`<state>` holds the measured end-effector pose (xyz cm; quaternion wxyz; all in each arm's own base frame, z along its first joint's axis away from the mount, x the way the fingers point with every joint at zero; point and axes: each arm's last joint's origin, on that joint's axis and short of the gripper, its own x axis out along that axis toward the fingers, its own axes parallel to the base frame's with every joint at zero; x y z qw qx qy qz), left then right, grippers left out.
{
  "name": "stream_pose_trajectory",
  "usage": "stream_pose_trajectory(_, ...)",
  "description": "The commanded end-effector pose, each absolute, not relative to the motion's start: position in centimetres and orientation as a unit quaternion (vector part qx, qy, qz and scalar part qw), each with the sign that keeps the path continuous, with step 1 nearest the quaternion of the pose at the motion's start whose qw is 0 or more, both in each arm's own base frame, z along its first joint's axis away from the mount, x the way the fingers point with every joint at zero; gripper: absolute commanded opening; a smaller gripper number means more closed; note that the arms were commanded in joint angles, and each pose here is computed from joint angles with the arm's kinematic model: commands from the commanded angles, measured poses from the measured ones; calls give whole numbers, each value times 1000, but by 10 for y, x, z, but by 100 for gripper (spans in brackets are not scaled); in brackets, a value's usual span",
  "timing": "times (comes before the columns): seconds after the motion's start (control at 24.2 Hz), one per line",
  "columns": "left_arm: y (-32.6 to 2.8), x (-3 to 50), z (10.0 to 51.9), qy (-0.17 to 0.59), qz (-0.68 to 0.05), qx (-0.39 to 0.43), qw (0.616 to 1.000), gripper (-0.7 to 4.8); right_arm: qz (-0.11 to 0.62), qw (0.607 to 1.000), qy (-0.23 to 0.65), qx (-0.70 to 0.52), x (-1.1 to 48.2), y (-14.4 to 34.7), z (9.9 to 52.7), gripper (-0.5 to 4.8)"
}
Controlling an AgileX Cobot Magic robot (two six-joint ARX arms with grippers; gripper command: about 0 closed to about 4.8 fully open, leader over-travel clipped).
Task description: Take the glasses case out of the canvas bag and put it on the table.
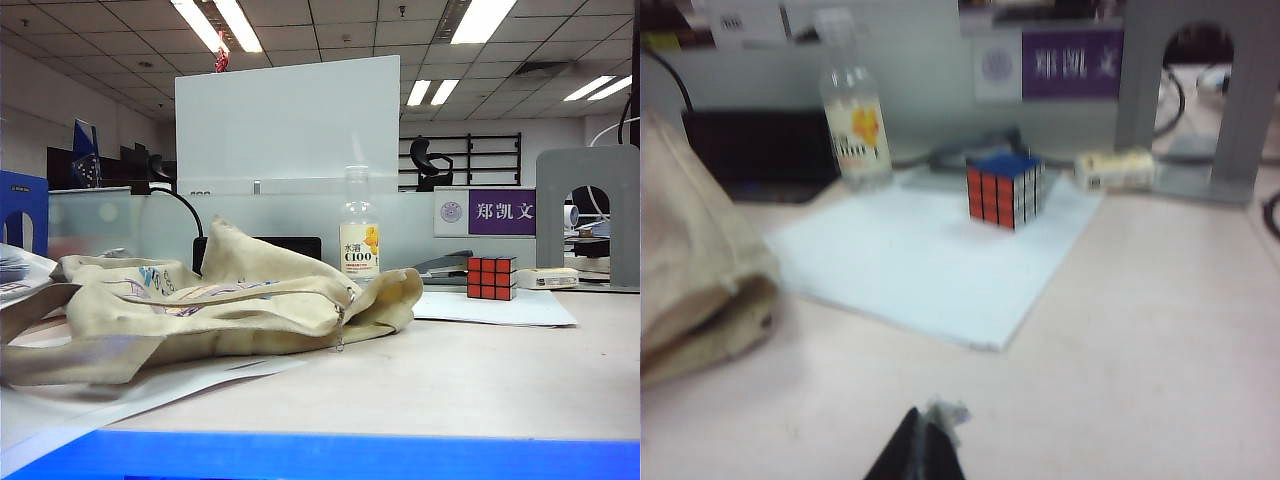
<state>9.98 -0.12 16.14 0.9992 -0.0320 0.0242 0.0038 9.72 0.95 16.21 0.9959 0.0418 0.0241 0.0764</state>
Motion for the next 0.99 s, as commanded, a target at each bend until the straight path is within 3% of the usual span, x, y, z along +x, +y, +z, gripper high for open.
stream_pose_trajectory(0.04,-2,100,162,20,-1,-33,999,-6,60,997,28,46,98,9,161,-6)
stream_pose_trajectory(0.37,-5,100,163,23,-62,-53,996,-5,40,991,21,127,98,8,162,-6)
stream_pose_trajectory(0.41,-6,100,164,19,-84,-79,993,-5,52,989,18,139,98,8,164,-6)
stream_pose_trajectory(0.45,-9,99,170,3,-128,-156,979,-1,77,986,16,148,96,10,169,-6)
stream_pose_trajectory(0.54,-14,100,179,-12,-171,-203,964,26,121,979,28,159,93,12,178,-6)
stream_pose_trajectory(0.7,-32,112,203,38,-209,-143,967,57,179,967,59,173,83,15,201,-6)
stream_pose_trajectory(0.74,-38,119,208,56,-212,-120,968,128,180,964,58,185,80,15,207,-6)
stream_pose_trajectory(0.79,-47,133,218,88,-200,-76,973,276,190,957,65,209,77,15,214,-6)
stream_pose_trajectory(0.83,-53,144,224,109,-184,-41,976,349,203,950,74,226,76,16,218,-6)
stream_pose_trajectory(0.87,-64,168,233,147,-156,25,976,461,237,934,103,248,74,18,224,-6)
stream_pose_trajectory(0.99,-80,221,242,230,-116,103,961,479,319,906,126,248,71,22,238,-6)
